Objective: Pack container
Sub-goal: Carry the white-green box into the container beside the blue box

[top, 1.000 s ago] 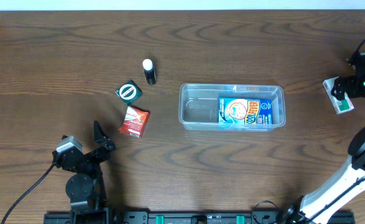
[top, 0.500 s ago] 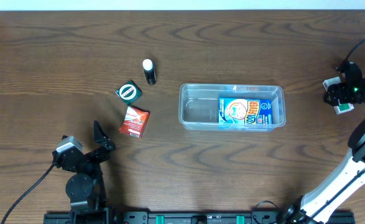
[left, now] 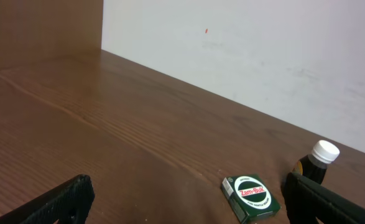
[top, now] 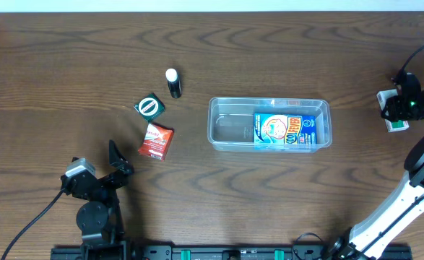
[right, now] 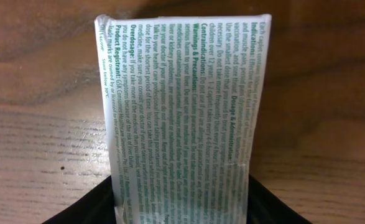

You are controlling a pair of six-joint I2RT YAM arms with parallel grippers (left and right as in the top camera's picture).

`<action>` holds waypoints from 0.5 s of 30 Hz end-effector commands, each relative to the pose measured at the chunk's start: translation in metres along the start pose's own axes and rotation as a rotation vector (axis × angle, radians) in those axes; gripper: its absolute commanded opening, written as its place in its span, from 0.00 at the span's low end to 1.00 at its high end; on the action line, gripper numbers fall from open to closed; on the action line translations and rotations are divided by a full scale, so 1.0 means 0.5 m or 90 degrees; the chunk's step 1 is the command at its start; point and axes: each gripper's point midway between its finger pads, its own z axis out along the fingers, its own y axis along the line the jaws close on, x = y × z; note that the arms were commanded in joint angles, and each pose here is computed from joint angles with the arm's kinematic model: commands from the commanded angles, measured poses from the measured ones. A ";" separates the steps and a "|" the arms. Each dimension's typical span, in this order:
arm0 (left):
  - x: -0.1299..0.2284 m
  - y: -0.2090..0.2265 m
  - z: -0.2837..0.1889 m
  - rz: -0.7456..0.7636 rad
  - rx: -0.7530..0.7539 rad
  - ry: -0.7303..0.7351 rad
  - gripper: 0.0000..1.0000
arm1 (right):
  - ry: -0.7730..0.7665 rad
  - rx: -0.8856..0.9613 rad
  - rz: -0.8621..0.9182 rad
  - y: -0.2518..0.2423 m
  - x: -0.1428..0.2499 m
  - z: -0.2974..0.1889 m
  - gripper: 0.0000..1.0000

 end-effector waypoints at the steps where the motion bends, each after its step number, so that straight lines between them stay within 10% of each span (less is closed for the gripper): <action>1: 0.033 0.012 0.003 0.020 -0.013 0.028 0.98 | 0.021 -0.002 0.041 0.004 0.005 0.026 0.52; 15: 0.033 0.012 0.003 0.020 -0.013 0.028 0.98 | -0.057 0.025 -0.016 0.078 -0.109 -0.106 0.51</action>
